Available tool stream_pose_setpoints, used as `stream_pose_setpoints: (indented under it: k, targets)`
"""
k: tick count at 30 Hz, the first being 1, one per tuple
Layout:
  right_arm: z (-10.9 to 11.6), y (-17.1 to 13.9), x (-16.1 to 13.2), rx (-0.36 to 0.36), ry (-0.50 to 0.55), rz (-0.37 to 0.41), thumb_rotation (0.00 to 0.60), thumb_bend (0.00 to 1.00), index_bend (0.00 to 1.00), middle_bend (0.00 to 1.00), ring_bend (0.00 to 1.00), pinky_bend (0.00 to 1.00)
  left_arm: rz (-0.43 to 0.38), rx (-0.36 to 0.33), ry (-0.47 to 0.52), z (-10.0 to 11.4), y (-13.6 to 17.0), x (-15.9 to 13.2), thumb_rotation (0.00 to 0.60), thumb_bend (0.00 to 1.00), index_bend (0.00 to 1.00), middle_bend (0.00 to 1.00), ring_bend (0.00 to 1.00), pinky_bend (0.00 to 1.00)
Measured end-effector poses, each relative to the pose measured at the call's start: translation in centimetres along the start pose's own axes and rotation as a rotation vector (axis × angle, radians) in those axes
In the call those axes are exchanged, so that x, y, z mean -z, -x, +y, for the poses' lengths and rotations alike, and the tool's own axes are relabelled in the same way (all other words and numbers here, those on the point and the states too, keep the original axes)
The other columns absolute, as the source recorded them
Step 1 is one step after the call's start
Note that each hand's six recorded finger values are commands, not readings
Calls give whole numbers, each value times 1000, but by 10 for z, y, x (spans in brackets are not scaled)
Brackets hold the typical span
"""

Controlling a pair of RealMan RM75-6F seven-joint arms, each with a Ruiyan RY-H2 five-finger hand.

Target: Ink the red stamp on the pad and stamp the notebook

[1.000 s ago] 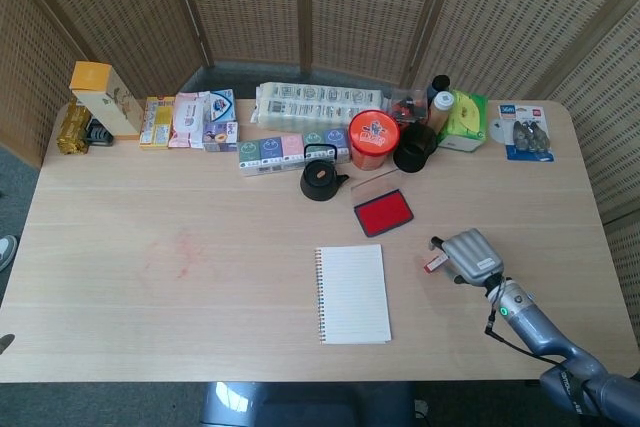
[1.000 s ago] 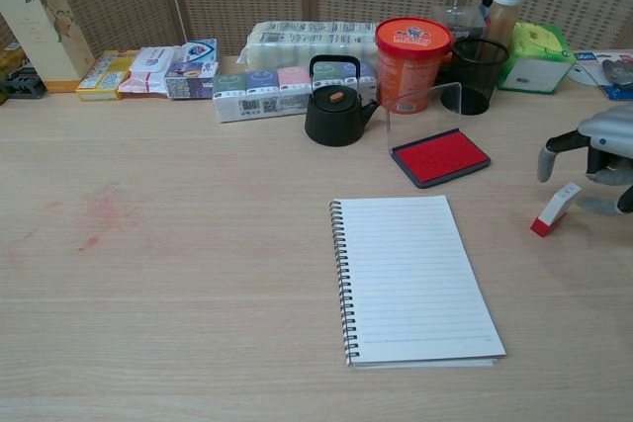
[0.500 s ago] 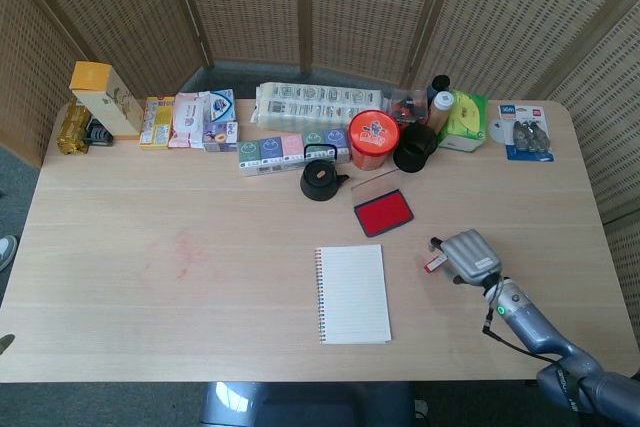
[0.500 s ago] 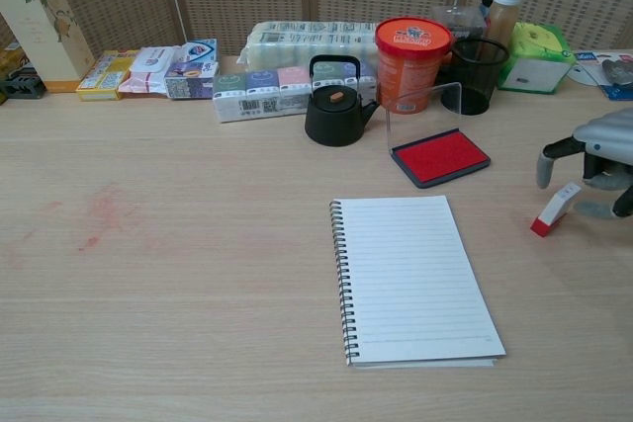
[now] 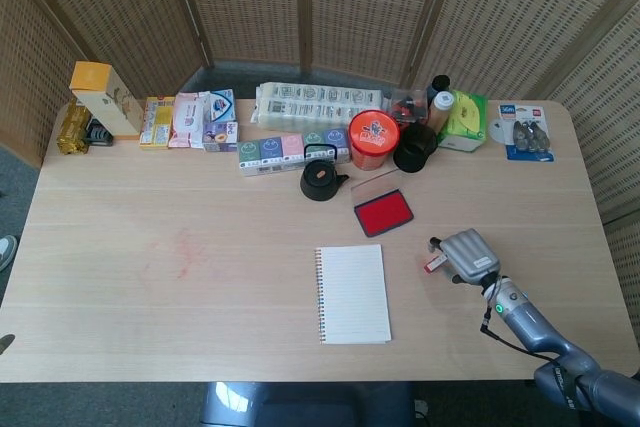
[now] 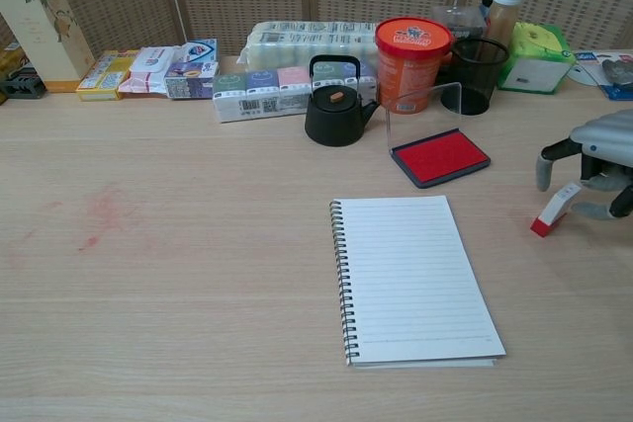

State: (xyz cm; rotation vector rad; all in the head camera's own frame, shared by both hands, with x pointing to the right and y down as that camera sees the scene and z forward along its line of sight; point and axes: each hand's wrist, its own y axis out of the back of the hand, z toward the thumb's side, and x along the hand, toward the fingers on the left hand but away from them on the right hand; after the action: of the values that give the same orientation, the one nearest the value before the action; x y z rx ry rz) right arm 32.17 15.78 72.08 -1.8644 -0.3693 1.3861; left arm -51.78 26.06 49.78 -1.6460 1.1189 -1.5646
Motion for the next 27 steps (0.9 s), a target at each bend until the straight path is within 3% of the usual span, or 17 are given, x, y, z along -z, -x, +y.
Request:
stream_pose_setpoints:
  k: [15,27]
  targets:
    - [-4,3,2,-14,56,-13,600,415,437,962,1000,1000,1,3,-5,-1,-1,0,600,32,0,0,0,38]
    - [-4,4,4,-4,81,-22,600,420,575,962,1000,1000,2,7,-8,-2,-2,-1,600,31,0,0,0,38]
